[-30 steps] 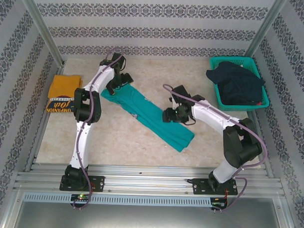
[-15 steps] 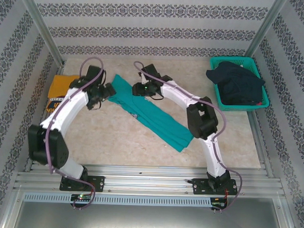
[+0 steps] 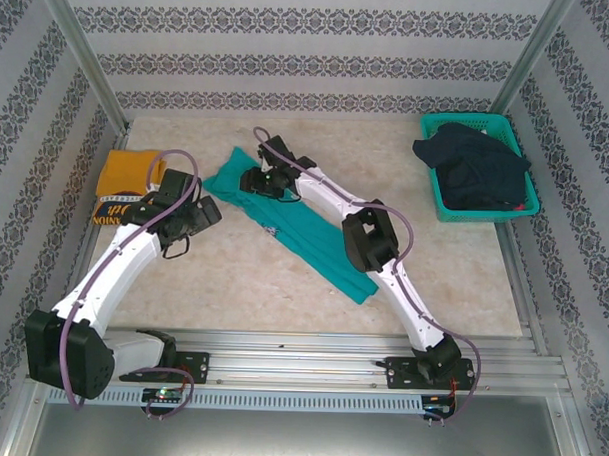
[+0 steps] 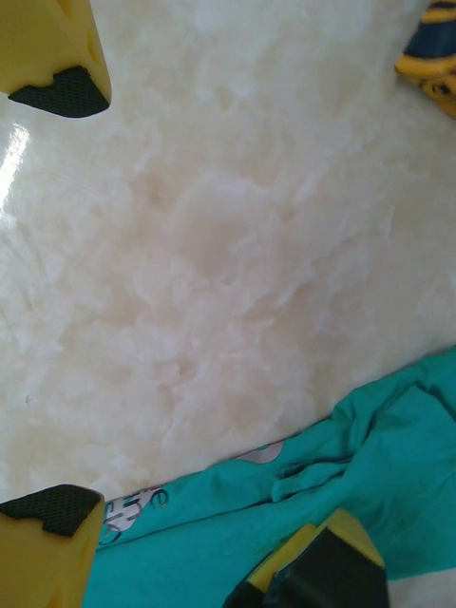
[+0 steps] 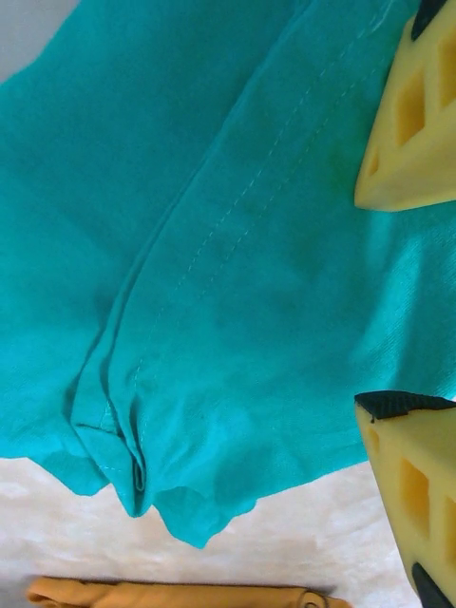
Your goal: Fold and stack the t-shirts
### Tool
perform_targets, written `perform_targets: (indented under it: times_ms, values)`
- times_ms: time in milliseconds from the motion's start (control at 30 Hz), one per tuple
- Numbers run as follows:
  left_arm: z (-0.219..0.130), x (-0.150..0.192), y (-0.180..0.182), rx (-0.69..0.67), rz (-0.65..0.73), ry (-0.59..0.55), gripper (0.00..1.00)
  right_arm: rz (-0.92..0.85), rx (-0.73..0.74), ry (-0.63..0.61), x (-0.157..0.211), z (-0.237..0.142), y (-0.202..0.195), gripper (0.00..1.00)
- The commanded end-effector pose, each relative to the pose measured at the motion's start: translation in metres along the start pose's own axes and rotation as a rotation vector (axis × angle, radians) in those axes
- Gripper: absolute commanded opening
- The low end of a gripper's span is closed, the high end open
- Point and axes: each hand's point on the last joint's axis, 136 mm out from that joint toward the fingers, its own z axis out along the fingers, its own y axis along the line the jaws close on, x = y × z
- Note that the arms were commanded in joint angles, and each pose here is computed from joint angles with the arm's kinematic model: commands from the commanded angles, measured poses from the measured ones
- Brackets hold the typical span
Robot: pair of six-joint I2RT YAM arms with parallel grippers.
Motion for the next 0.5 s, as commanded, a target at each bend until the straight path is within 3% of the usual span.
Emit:
perform_targets:
  times_ms: [0, 167, 300, 467]
  values:
    - [0.007, -0.003, -0.029, 0.098, 0.111, -0.023, 1.0, 0.125, 0.107, -0.045, -0.028, -0.014, -0.047, 0.54]
    - [0.01, 0.004, -0.086, 0.32, 0.28, -0.036, 1.0, 0.199, 0.217, -0.084, -0.051, -0.036, -0.098, 0.54]
    - [0.005, 0.018, -0.143, 0.498, 0.505, -0.103, 1.0, 0.259, 0.287, -0.122, -0.07, -0.06, -0.136, 0.54]
    - [-0.003, 0.062, -0.215, 0.716, 0.842, -0.115, 1.0, 0.263, 0.31, -0.145, -0.085, -0.09, -0.156, 0.55]
